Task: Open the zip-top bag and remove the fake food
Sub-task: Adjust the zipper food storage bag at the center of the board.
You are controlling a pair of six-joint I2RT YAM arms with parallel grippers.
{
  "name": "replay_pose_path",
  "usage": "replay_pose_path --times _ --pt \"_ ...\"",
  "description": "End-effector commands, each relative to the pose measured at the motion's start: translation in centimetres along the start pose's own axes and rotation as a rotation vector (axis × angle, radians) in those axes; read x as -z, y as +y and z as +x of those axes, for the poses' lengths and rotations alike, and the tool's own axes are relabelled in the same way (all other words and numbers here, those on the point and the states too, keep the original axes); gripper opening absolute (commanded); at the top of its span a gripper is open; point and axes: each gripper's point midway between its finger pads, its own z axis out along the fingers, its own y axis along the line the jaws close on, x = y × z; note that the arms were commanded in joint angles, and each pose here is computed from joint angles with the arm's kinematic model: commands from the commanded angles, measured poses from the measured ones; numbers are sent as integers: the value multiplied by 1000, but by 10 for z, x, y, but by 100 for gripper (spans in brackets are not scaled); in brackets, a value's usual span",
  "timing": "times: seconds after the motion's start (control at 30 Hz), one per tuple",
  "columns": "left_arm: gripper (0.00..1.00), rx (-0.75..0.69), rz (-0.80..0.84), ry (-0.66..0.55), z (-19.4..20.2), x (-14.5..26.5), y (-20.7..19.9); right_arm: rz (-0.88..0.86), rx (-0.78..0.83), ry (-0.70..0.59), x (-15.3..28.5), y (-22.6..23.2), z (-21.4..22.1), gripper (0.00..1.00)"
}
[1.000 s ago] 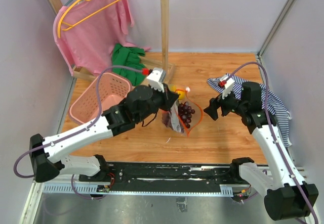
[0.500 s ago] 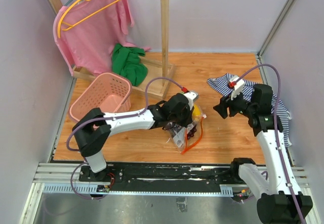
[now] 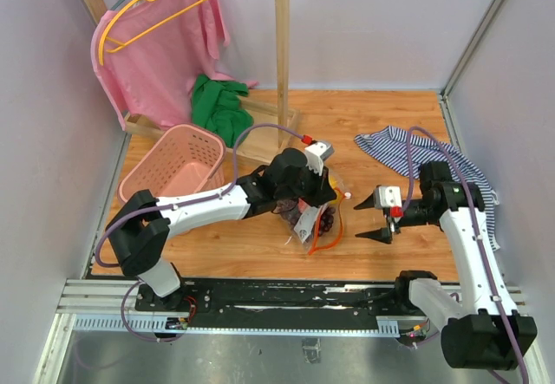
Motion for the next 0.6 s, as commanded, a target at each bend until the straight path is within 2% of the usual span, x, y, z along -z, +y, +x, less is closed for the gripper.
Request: replay_pose_path --times 0.0,0.27,0.57 --pt "0 7 122 -86 -30 7 -23 -128 297 -79 -8 31 1 65" --pt "0 36 172 -87 -38 -1 -22 -123 446 -103 -33 3 30 48" --pt "0 71 182 -95 -42 -2 -20 -34 612 -17 -60 -34 61 45"
